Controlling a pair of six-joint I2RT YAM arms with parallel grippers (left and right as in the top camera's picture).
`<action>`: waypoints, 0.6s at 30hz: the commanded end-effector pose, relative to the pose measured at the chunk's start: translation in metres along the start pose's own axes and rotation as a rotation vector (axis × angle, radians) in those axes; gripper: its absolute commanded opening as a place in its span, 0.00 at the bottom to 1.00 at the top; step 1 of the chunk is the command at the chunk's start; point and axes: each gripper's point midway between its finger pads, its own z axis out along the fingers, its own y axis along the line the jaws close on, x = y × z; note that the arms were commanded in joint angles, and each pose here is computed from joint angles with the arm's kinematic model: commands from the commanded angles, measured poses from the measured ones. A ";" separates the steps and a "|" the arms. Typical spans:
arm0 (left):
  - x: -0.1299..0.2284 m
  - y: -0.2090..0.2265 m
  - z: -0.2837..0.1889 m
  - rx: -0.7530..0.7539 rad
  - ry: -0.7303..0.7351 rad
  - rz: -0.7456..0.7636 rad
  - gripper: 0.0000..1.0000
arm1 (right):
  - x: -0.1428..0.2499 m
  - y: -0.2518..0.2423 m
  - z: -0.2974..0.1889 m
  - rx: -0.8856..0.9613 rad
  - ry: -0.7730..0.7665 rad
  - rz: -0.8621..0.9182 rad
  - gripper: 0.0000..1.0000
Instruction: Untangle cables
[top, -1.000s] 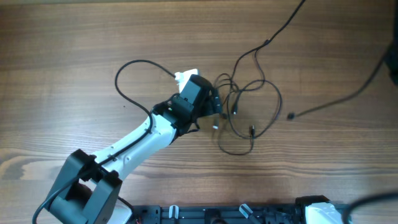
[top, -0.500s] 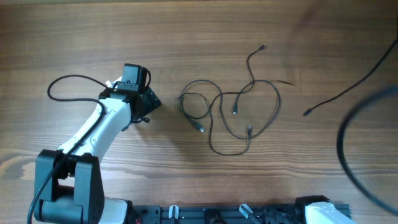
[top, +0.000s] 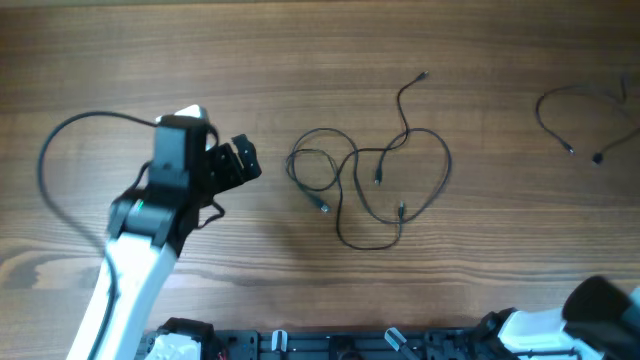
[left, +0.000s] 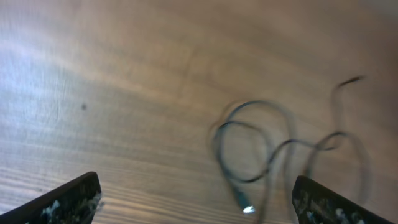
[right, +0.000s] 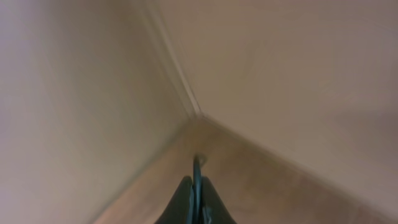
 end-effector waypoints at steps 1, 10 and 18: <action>-0.008 -0.012 -0.045 0.092 -0.107 0.030 1.00 | 0.029 -0.035 0.033 -0.012 0.154 0.208 0.04; 0.000 -0.007 -0.067 0.102 -0.125 0.030 1.00 | 0.117 -0.072 0.092 0.080 0.457 0.268 0.54; 0.001 -0.007 -0.066 0.100 -0.121 0.031 1.00 | 0.160 -0.007 0.081 -0.262 0.652 0.078 1.00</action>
